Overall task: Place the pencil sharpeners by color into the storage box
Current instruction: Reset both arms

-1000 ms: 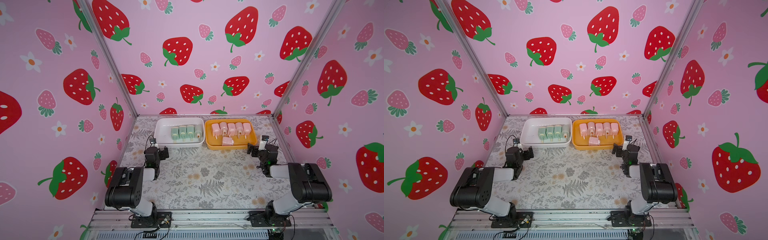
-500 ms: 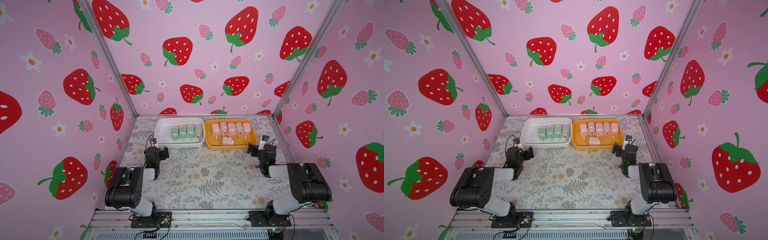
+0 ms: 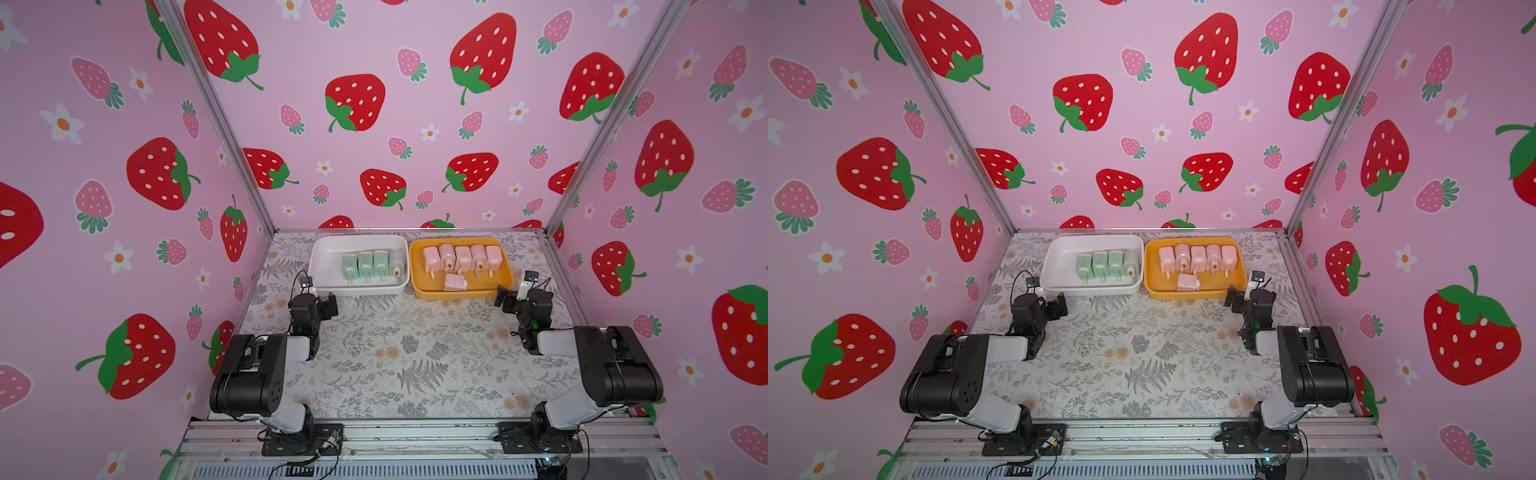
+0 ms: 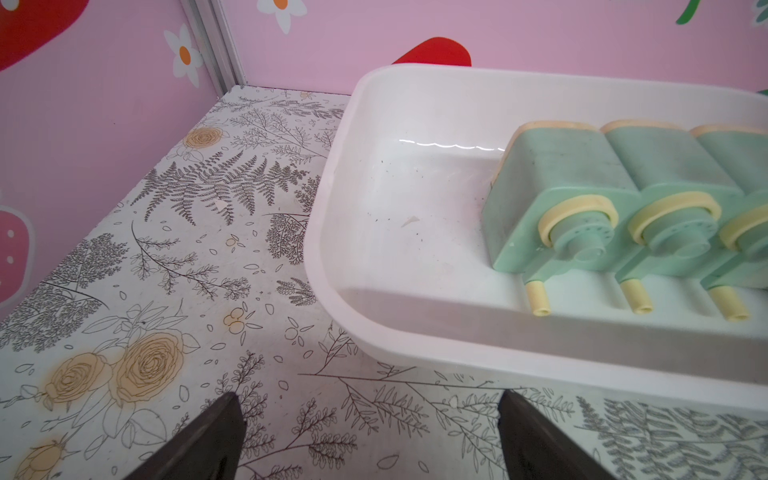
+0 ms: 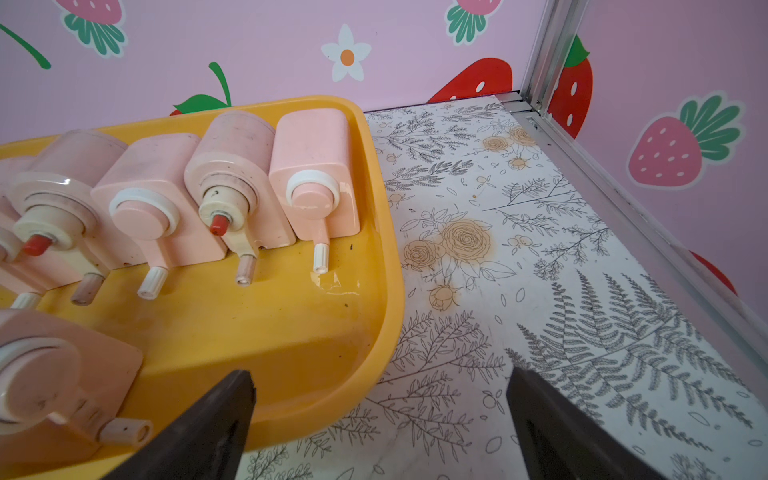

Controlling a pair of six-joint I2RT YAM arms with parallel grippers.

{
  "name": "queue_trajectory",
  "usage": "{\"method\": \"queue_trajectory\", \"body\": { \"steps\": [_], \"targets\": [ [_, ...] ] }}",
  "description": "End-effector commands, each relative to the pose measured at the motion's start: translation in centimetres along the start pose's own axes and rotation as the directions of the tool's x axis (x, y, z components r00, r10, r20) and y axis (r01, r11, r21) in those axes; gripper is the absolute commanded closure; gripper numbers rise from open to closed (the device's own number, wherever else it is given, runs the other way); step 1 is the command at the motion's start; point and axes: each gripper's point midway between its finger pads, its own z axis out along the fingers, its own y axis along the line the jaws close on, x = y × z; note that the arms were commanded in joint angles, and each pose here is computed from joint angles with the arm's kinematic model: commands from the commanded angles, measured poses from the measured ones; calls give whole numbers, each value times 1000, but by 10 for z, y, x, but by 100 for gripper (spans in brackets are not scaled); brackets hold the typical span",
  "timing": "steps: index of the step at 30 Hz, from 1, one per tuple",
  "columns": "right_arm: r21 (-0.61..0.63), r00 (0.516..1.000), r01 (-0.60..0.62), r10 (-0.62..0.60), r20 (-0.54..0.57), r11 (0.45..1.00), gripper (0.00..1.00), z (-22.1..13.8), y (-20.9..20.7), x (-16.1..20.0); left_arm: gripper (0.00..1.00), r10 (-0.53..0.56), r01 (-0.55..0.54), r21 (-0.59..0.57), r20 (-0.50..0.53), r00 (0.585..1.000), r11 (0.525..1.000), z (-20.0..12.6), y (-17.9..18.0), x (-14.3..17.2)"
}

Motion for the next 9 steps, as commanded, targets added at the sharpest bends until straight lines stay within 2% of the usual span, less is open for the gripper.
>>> {"method": "queue_trajectory", "body": {
  "steps": [1,2,9],
  "targets": [
    [-4,1000,13,-13,-25,1000,0,-1,0,8,1,-2,2,-5,20,1000,1000,2,-1,-10],
    [-46,999,28,-30,-37,999,0,1,8,9,0,-2,2,-6,20,1000,1000,2,-1,-10],
    [-51,999,30,-32,-37,998,0,0,8,10,0,-2,2,-5,21,1000,1000,2,-1,-10]
  ]
}}
